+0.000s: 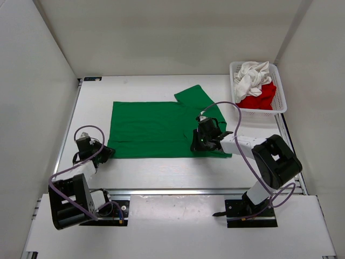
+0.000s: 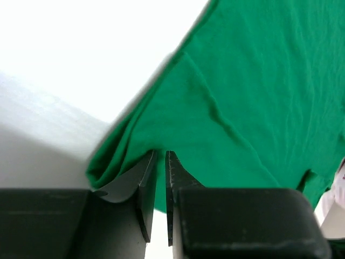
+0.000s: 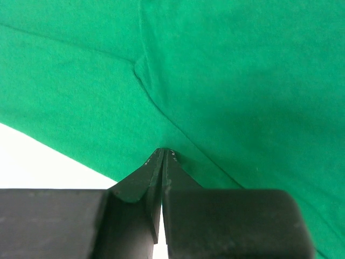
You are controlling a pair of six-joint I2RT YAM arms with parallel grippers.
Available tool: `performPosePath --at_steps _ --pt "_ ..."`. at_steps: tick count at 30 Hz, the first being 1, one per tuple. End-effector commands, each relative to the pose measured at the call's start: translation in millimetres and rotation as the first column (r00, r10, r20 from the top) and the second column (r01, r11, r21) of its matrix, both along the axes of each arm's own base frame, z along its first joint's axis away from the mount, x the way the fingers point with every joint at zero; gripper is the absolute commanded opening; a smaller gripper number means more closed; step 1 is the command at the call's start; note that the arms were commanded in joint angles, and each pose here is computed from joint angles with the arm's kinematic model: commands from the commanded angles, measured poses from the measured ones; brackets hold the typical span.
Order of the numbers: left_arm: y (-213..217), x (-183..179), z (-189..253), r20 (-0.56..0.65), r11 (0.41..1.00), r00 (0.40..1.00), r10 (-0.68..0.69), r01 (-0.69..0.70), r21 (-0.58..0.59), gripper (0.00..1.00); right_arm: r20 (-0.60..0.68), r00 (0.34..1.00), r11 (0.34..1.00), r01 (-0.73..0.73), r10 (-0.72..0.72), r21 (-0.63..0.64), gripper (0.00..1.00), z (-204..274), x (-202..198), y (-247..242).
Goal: Fold and stack the t-shirts
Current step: Fold the flattened tshirt in 1/3 of the way
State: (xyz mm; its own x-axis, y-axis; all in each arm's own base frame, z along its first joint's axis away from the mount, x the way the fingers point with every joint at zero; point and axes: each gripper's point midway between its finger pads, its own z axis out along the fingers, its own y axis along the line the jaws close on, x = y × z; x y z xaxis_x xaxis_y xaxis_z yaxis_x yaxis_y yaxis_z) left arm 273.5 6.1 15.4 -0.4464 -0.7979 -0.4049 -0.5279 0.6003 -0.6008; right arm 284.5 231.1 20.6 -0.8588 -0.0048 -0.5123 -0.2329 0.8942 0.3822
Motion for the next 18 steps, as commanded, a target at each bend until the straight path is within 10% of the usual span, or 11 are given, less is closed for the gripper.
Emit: performPosePath --at_steps 1,10,18 --pt "0 -14 5 -0.003 1.0 1.0 0.014 -0.014 -0.016 0.23 -0.018 1.0 1.0 0.007 -0.008 -0.021 0.0 0 -13 -9" --pt "-111 12 70 0.122 0.924 0.931 -0.345 0.314 0.218 0.2 0.023 1.0 1.0 -0.014 0.014 0.004 0.0 24 -2 6" --pt "-163 3 26 0.001 0.852 0.859 -0.513 0.509 0.122 0.09 0.016 0.996 0.994 -0.09 0.091 -0.064 0.0 10 -1 36"
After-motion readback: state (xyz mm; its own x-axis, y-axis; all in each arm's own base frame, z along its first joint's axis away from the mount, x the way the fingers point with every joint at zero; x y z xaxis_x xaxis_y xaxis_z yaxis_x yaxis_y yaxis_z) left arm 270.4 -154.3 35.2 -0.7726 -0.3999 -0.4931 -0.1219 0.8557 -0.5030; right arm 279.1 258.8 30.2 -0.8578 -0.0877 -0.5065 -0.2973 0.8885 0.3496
